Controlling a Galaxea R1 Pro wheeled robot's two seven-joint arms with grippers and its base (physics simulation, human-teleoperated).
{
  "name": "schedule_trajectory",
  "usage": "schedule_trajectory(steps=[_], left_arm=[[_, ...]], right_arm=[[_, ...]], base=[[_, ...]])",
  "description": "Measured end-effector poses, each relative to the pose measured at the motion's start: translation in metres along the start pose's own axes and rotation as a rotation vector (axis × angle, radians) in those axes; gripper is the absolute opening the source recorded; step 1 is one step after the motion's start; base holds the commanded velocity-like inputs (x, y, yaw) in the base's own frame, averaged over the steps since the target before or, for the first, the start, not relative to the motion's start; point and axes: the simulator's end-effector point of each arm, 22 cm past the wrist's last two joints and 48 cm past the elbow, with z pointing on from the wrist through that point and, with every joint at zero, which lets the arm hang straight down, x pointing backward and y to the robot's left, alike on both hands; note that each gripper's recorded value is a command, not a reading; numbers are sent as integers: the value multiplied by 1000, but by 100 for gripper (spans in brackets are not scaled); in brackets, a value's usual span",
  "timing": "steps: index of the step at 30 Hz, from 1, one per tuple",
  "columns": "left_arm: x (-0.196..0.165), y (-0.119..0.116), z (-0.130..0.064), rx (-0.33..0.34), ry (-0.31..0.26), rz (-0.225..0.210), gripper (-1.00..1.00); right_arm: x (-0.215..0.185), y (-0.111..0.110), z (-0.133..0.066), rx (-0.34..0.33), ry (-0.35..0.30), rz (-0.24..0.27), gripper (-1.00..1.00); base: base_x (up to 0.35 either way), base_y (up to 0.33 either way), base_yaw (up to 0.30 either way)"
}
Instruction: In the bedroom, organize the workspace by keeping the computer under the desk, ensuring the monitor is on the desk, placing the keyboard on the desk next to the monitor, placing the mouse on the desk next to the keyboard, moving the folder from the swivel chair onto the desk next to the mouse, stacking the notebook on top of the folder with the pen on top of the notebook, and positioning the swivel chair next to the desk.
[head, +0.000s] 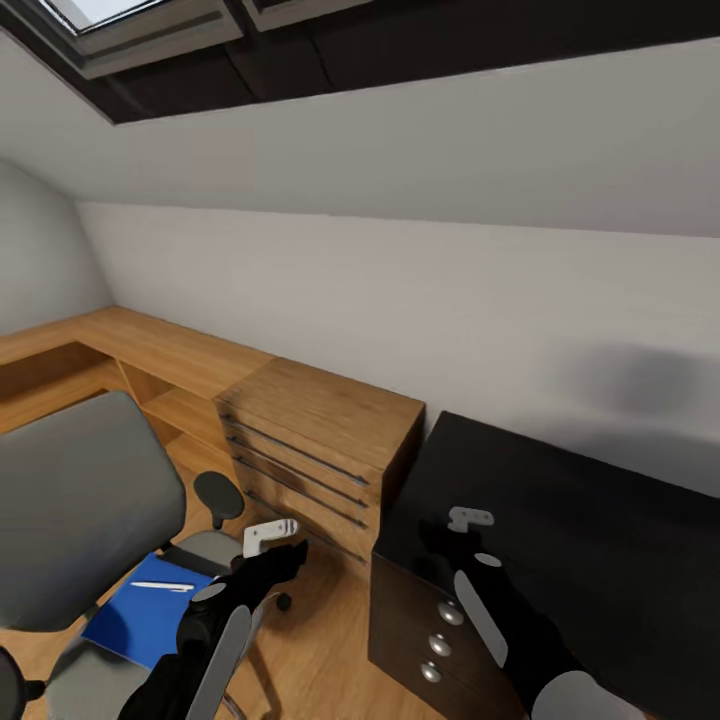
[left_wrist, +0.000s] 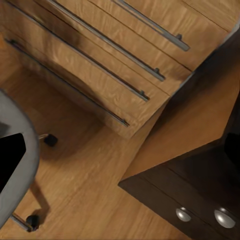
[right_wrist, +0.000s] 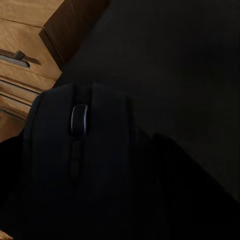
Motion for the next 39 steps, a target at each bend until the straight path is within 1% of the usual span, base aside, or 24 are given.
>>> schedule_trajectory(steps=[10,15,22,23,25,26,27,29,39], left_arm=[[0,0,0,1,1,-1,100],[0,0,0,1,1,-1,100],[0,0,0,2,1,-1,100],[0,0,0,1,1,-1,100],[0,0,0,1,1,-1,100],[1,-1,0,2,1,0,100],[1,-1,0,2,1,0,100],[1,-1,0,2,1,0,100],[1,-1,0,2,1,0,100]], right_arm=[[8,-5,2,8,17,-5,-100],[11,-6,2,10,22,-9,-100],[28,-10,4,25,57,-28,-100],[30,-14,4,42,58,-49,-100],[30,-19,4,65,58,-59,-100],[37,-30,4,116,71,-71,-100],[39,-32,4,124,75,-73,-100],[41,-35,4,136,79,-78,-100],[42,-31,4,135,82,-76,-100]], base=[[4,4,10],[154,135,0],[101,82,0],[12,9,0],[5,3,0],[0,0,0],[0,0,0],[0,0,0],[0,0,0]])
